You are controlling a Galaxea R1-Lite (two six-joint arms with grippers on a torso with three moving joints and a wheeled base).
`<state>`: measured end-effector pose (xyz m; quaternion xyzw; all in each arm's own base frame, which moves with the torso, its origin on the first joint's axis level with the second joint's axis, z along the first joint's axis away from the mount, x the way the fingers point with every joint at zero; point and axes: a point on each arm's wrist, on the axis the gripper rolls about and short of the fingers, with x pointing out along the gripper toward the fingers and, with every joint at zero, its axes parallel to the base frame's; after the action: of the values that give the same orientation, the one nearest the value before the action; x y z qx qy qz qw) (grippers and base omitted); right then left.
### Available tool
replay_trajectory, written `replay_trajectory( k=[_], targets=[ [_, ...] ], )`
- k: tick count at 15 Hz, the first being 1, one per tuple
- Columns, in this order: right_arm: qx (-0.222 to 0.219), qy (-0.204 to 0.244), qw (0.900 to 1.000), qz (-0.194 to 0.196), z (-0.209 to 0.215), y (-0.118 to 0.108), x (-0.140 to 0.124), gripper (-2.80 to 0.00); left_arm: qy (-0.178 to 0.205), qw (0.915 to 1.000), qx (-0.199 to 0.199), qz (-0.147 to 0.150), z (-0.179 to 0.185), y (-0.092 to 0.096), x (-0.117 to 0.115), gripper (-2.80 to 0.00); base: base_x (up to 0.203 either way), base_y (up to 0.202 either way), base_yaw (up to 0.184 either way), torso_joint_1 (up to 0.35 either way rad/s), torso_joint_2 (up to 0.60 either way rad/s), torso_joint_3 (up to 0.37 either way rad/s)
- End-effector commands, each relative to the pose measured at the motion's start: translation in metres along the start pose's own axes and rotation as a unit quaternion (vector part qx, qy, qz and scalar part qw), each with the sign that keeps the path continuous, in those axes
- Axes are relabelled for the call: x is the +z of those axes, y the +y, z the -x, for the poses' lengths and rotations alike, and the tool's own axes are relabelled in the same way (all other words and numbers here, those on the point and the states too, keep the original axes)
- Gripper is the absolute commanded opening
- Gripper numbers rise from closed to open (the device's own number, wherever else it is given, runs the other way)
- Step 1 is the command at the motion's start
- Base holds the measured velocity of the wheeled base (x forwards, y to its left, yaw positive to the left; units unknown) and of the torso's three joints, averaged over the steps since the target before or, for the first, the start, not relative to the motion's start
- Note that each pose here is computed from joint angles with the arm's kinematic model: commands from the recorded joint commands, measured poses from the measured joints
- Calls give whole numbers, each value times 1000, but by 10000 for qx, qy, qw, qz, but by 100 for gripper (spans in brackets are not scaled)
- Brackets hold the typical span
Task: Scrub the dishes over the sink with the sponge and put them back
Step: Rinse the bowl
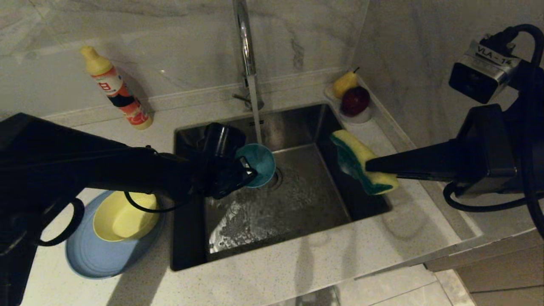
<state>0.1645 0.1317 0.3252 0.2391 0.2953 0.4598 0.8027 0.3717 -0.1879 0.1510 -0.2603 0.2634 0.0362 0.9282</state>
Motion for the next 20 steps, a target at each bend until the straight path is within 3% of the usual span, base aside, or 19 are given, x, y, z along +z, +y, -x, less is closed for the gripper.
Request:
replay_trajectory(
  k=[1,9,20],
  targets=[
    [4,-2,10000,-17,3,0,-3,-280,91,9999,109,55,-21,0,-12,-280,0,0,0,0,0,0],
    [52,73,10000,-43,5,-1,-6,-280,80,9997,117,216,-25,0,-12,-280,0,0,0,0,0,0],
    [45,100,9999,-59,4,-2,-8,-280,142,9996,175,189,-16,3,-11,-280,0,0,0,0,0,0]
  ],
)
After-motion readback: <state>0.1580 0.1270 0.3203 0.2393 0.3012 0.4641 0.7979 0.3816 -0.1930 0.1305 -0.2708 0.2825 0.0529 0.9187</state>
